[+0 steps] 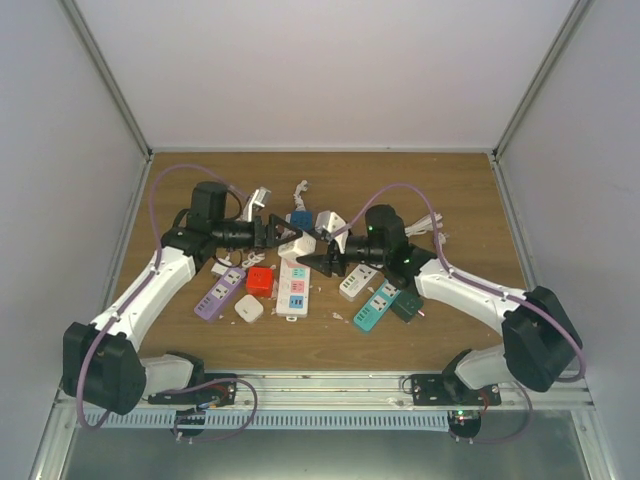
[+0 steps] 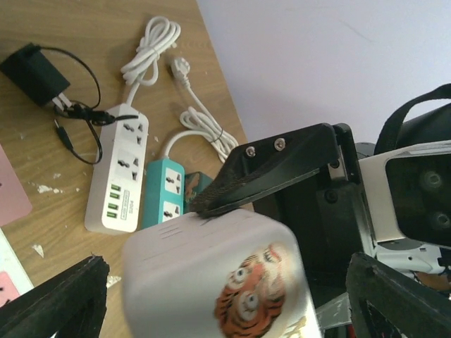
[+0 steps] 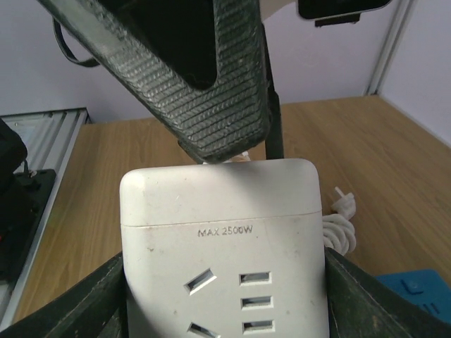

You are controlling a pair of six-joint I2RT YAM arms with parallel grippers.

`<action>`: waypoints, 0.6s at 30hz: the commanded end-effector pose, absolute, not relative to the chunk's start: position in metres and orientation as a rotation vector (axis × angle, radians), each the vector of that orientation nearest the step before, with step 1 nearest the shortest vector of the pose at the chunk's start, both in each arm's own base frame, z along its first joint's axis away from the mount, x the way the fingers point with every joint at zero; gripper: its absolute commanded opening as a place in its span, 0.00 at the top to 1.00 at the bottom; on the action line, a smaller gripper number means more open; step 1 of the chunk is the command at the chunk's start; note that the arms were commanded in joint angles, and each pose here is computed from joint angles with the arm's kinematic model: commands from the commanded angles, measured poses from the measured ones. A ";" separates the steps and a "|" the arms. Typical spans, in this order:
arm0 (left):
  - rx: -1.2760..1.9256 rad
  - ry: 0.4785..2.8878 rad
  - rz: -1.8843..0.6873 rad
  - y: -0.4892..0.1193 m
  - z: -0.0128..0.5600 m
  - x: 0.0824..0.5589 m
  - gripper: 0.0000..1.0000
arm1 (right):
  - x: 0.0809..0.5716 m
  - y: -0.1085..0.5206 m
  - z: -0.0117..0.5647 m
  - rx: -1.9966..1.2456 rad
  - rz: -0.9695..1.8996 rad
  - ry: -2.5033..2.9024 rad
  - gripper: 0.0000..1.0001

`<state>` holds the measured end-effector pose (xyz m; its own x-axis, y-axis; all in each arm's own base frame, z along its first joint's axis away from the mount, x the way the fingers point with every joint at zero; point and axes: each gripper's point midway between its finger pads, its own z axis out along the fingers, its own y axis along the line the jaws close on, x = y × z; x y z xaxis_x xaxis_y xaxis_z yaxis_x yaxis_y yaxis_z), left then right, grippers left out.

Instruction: Insert the plug

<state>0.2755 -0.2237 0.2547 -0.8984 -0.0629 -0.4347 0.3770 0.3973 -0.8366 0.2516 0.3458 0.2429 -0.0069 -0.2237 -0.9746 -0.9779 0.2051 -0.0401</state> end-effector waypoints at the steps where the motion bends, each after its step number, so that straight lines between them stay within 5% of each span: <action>1: 0.281 2.303 -1.578 -0.228 0.248 0.265 0.09 | 0.254 0.359 0.254 -1.255 0.884 1.376 0.46; 11: 0.198 2.465 -1.551 -0.233 0.205 0.252 0.22 | 0.259 0.370 0.238 -1.281 0.766 1.411 0.45; 18: 0.171 2.488 -1.499 -0.229 0.196 0.254 0.50 | 0.267 0.370 0.226 -1.279 0.669 1.461 0.38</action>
